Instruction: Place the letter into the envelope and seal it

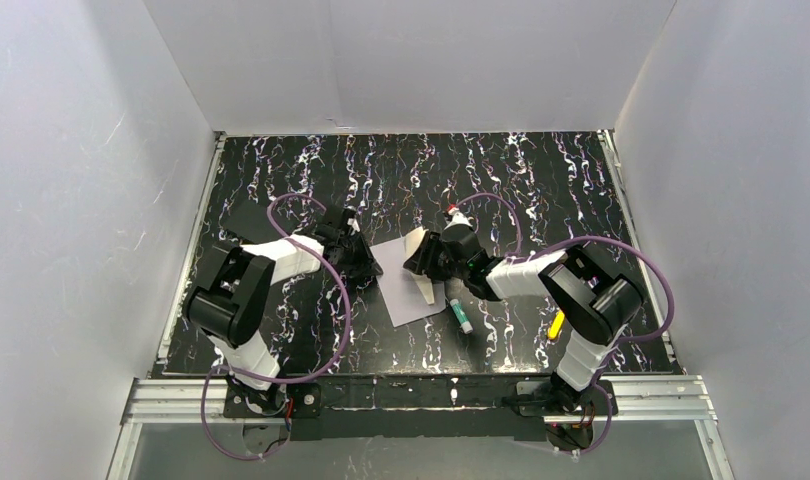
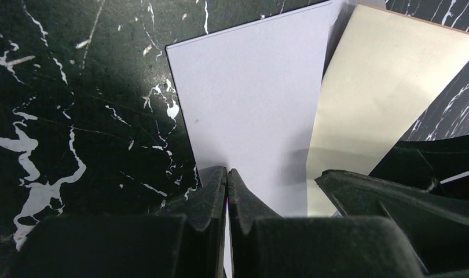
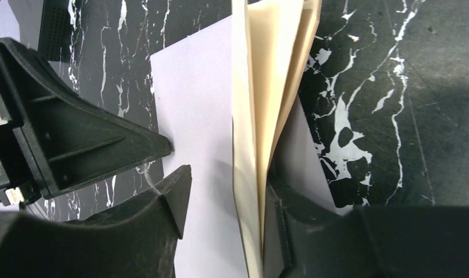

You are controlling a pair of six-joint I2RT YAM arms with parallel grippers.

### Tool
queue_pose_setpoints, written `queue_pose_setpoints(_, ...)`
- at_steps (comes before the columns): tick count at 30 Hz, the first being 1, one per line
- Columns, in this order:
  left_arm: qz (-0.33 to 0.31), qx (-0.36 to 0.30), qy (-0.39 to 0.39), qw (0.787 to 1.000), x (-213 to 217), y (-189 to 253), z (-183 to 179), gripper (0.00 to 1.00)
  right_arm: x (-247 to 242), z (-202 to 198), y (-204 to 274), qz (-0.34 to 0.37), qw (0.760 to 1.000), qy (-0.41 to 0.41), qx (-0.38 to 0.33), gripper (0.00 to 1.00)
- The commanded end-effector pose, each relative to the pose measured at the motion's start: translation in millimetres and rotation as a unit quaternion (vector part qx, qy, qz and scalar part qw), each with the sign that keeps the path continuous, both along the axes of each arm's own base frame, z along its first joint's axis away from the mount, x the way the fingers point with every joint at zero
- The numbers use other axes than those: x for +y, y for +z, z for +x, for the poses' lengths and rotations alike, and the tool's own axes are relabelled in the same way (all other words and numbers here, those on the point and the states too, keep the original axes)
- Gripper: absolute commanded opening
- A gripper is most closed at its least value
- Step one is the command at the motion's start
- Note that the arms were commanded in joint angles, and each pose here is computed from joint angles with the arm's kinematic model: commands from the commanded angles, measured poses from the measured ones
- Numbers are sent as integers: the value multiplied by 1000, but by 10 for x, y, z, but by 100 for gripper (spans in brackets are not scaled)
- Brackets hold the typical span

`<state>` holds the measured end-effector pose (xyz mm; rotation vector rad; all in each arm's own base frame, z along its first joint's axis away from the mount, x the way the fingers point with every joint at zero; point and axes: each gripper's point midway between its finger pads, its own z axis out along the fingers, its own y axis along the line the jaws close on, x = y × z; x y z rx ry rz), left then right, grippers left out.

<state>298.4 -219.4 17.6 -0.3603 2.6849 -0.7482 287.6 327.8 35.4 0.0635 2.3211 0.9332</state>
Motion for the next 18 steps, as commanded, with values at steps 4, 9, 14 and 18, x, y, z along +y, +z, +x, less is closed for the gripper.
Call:
queue_pose_setpoints(4, 108, 74, -7, 991, 359, -341, -306, 0, -114, 12, 76, -28, 1000, -1, -6, 59)
queue_pose_setpoints(9, 122, 88, -11, 989, 393, -391, -325, 0, -274, 71, 105, -53, 998, -28, 2, 64)
queue_pose_setpoints(14, 113, 91, -13, 989, 350, -404, -318, 0, -308, 28, 49, -51, 998, -23, 16, 65)
queue_pose_setpoints(18, 118, 93, -10, 989, 369, -403, -319, 0, -339, 7, 91, -48, 998, -26, 16, 57)
